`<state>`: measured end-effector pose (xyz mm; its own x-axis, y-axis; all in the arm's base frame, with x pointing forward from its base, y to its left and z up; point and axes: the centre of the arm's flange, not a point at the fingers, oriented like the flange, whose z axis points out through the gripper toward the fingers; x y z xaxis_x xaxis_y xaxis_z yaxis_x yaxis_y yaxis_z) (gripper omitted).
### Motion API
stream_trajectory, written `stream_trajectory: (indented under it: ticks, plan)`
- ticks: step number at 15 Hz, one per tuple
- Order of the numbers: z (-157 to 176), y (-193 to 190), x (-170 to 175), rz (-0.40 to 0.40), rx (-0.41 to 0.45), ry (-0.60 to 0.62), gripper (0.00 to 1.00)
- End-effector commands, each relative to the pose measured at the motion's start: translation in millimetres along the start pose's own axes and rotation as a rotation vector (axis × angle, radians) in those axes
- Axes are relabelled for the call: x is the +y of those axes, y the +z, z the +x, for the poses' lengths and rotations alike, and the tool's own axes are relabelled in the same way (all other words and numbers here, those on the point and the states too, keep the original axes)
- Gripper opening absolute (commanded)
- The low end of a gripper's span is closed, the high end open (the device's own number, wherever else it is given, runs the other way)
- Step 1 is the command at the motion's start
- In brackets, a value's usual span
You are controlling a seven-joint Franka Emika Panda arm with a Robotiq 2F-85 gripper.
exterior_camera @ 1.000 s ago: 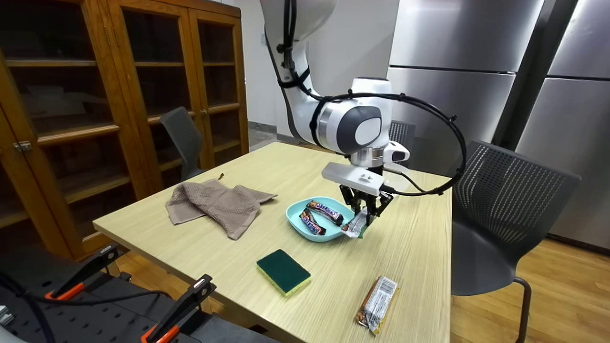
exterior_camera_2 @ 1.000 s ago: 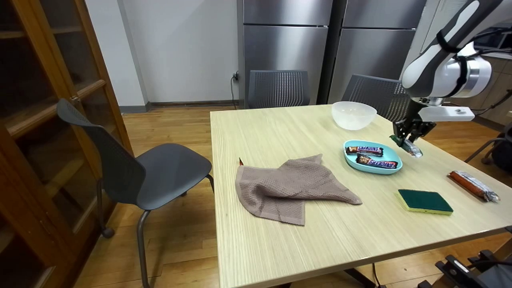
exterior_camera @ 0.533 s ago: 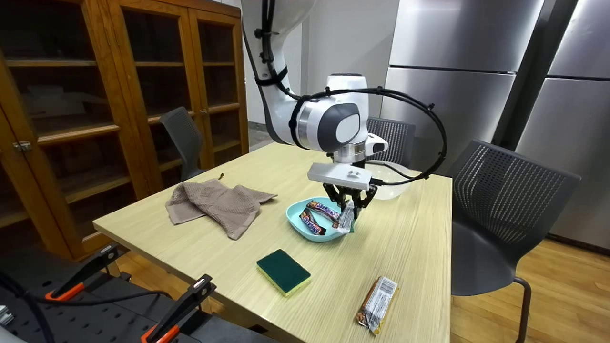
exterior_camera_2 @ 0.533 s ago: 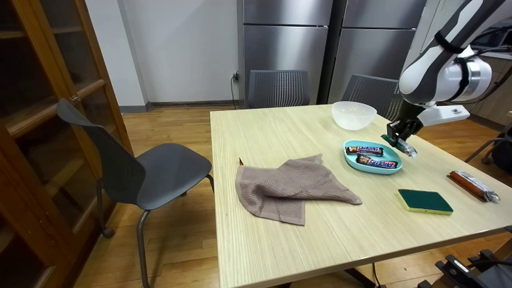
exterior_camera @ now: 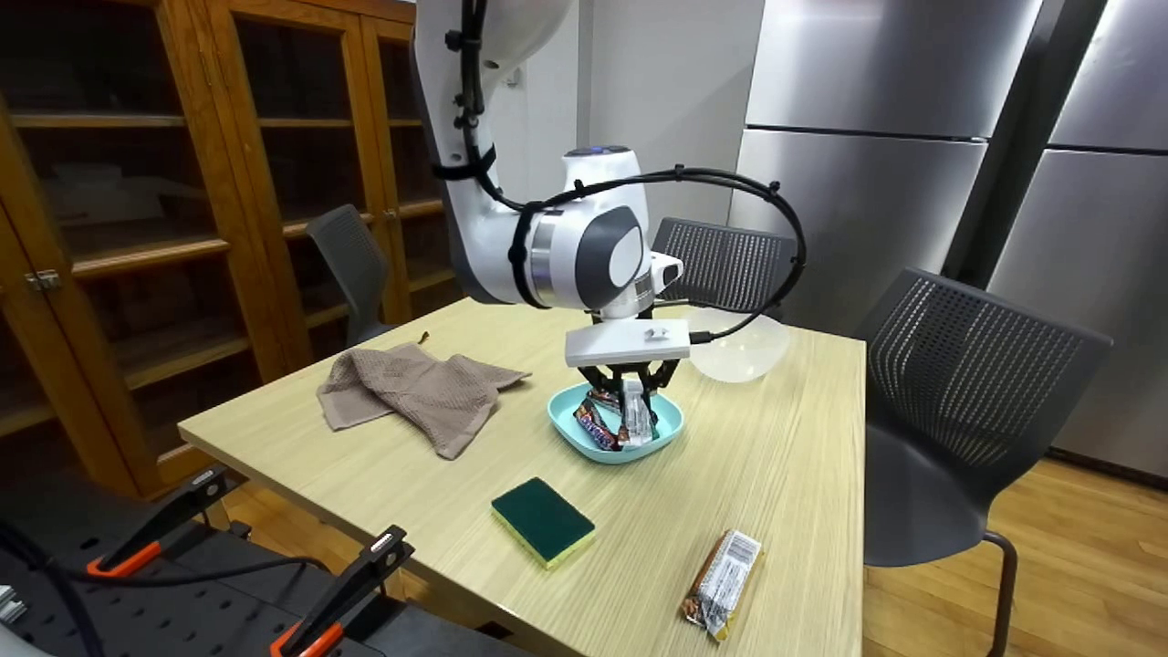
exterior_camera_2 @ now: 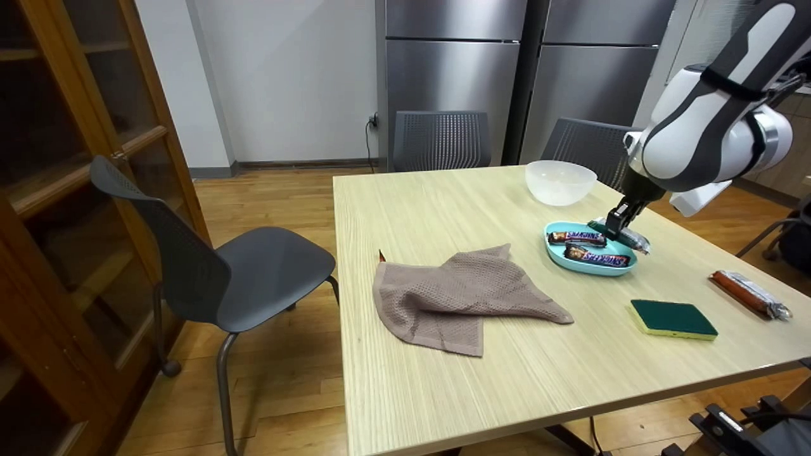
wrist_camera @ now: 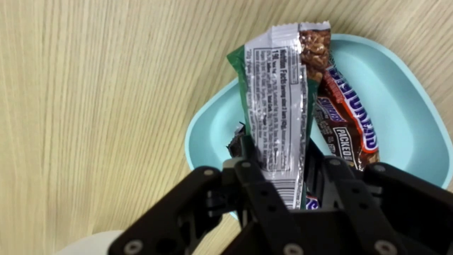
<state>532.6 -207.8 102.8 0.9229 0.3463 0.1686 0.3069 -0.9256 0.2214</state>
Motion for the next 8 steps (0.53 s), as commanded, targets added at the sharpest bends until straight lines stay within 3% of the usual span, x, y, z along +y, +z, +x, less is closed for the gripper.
stream_trajectory:
  ticks: [1,8]
  plan:
    - [-6.6,-14.9,-8.6,-0.018,0.032,-0.193,0.09]
    - [-2.7,-3.9,-12.7,-0.02,-0.005,-0.5,0.09]
